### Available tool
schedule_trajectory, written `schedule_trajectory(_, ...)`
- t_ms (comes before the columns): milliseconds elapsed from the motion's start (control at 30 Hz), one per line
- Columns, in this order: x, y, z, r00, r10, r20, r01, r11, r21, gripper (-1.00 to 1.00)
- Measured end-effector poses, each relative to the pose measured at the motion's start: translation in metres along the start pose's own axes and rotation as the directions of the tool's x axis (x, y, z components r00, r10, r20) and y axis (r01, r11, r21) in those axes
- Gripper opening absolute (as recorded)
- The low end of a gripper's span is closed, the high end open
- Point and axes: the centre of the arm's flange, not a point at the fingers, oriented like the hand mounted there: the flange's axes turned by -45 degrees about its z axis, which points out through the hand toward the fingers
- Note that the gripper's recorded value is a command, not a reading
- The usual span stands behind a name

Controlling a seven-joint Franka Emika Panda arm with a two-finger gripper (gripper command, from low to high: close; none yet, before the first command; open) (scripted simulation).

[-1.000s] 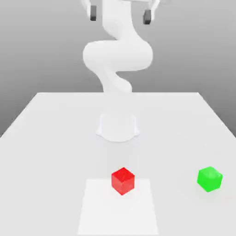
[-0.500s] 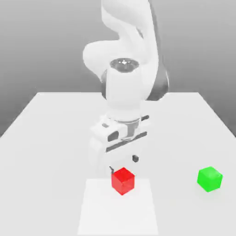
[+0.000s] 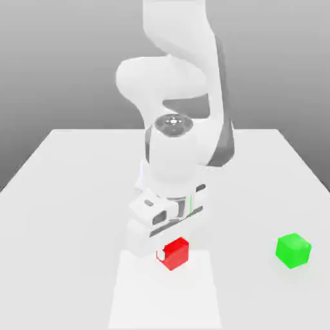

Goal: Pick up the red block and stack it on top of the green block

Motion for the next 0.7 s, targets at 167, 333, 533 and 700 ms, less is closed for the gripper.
schedule_trajectory(167, 0.019, -0.016, -0.036, 0.998, -0.06, 0.002, 0.06, 0.998, -0.002, -1.0)
schedule_trajectory(333, 0.107, -0.125, -0.055, 0.932, -0.363, 0.005, 0.363, 0.932, -0.007, -1.0)
schedule_trajectory(533, 0.15, -0.243, -0.051, 0.818, -0.575, 0.001, 0.575, 0.818, -0.002, -1.0)
schedule_trajectory(700, 0.152, -0.229, -0.011, 0.837, -0.548, 0.001, 0.548, 0.837, -0.001, 1.0)
